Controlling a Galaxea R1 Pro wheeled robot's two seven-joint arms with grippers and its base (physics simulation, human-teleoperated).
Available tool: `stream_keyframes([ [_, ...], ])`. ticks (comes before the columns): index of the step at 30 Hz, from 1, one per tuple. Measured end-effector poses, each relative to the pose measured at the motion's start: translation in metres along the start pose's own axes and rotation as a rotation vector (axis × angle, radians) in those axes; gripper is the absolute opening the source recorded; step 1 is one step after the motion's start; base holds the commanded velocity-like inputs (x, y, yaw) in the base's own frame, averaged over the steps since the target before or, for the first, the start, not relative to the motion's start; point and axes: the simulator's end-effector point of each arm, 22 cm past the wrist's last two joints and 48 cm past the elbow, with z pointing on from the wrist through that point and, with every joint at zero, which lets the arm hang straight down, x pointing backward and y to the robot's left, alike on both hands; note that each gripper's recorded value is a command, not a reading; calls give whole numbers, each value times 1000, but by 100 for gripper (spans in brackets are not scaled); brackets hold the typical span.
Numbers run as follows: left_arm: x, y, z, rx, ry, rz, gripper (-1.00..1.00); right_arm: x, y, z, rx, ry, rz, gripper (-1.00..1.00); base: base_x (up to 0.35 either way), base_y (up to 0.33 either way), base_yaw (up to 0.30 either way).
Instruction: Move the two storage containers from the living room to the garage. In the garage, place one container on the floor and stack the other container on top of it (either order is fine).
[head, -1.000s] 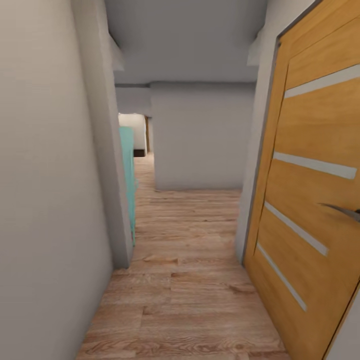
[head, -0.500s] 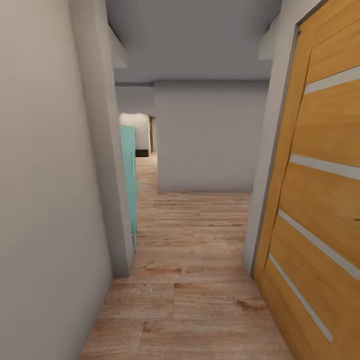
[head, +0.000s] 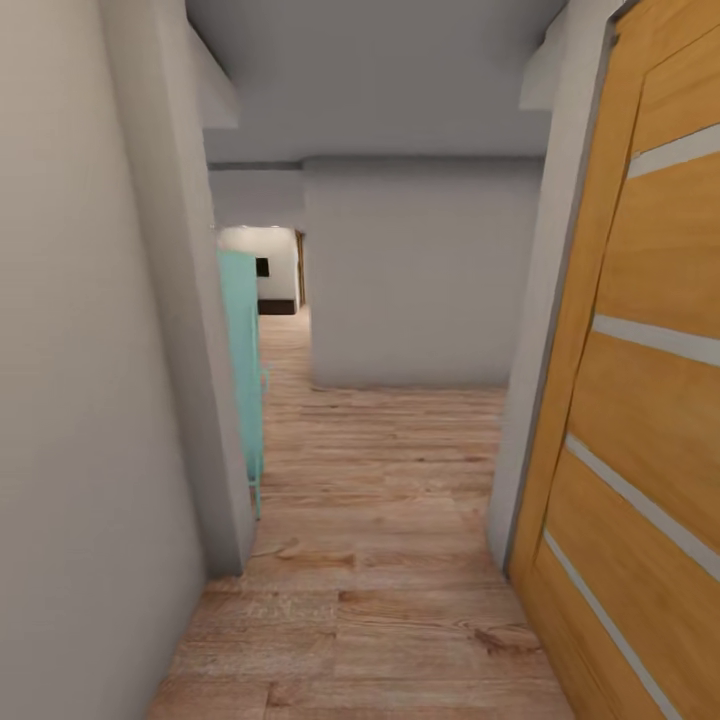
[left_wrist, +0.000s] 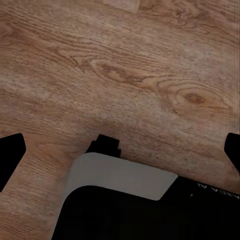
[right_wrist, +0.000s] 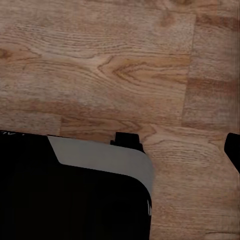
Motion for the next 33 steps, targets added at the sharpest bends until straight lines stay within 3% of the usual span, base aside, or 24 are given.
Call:
stream_keyframes([
  [9, 0, 2, 0, -2, 1, -2, 100, 0, -2, 0, 2, 1, -1, 100, 295, -169, 0],
  [33, 2, 1, 0, -2, 9, -2, 100, 1, -9, 0, 11, 0, -3, 100, 321, -5, 0],
])
